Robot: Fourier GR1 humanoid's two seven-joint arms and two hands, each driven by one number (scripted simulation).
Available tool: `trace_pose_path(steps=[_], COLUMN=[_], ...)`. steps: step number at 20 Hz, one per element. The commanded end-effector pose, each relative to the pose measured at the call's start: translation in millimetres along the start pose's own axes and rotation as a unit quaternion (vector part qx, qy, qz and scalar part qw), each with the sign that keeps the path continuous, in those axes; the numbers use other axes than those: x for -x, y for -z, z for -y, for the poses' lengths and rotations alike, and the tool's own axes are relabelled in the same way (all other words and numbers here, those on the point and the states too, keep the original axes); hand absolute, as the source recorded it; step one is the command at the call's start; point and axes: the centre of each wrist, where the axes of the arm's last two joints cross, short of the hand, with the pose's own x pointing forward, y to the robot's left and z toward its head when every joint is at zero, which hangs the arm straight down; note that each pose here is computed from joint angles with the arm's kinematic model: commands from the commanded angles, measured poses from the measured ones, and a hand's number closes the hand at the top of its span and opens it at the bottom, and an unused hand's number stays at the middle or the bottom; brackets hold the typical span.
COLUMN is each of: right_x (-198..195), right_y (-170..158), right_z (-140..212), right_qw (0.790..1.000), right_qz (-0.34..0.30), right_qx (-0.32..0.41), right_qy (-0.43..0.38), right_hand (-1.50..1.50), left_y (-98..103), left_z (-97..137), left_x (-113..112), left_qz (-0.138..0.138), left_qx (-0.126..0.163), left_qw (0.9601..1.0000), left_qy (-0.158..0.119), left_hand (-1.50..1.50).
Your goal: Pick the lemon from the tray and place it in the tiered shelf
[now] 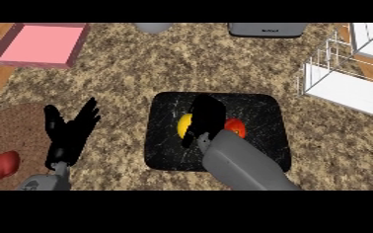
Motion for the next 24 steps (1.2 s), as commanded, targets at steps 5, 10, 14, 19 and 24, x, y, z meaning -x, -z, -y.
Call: trace_pose_path(steps=[5,10,14,19,24], right_x=[126,146,148,164,171], right_y=[4,-12,-55,-92,-116], right_z=[47,146,188,257,323], right_qw=[0.994,0.979,0.966,0.956,0.945], right_qz=[0.101,0.162,0.170,0.130,0.107], right_qx=[-0.017,0.088,0.158,0.229,0.275], right_qy=[0.048,0.093,0.114,0.128,0.141], right_hand=[1.50,1.50,1.50,1.50,1.50], left_y=[-5,-6,-4,-9,-6], left_z=[-12,-23,-3,-25,-18], left_x=[7,16,16,11,-2], left_qz=[-0.009,-0.020,-0.018,-0.010,-0.014], left_qx=[-0.038,-0.039,-0.034,-0.028,-0.016], left_qw=[0.9990,0.9989,0.9991,0.9995,0.9997], left_qy=[-0.020,-0.015,-0.021,-0.014,-0.009], left_hand=[0.00,0.00,0.00,0.00,0.00])
